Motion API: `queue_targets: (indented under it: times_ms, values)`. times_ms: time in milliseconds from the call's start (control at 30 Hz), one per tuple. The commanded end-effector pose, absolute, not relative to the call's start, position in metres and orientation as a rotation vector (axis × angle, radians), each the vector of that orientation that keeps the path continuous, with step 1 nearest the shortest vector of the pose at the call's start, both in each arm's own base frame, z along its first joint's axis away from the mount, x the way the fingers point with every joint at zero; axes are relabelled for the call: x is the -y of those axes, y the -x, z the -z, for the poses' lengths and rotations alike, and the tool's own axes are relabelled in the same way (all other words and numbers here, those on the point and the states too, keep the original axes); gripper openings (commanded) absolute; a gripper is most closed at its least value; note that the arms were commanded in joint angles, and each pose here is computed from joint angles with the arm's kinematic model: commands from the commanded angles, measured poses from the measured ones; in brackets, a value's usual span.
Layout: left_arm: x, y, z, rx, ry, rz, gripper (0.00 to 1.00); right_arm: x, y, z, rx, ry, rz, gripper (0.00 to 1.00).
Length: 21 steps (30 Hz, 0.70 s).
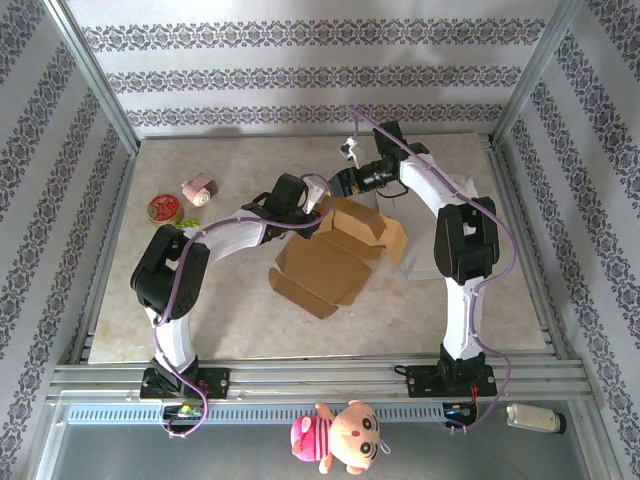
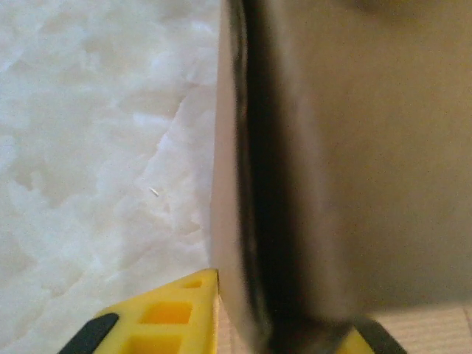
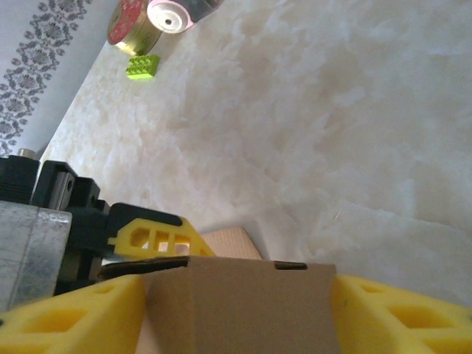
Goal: Fold the paper box
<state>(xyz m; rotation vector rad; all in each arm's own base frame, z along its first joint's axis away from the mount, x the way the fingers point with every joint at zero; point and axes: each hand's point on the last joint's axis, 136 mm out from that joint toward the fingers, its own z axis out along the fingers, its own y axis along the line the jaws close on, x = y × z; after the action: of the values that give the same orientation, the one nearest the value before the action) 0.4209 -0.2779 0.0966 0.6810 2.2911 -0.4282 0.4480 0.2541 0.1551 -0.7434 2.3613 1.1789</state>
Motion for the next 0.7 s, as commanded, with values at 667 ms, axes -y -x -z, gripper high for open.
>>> queue_targets:
  times_ms: [667]
  values:
    - [0.301, -0.453, -0.085, -2.107, -0.644, 0.430, 0.00, -0.249, -0.438, -0.176, -2.331, 0.622, -1.199, 0.69]
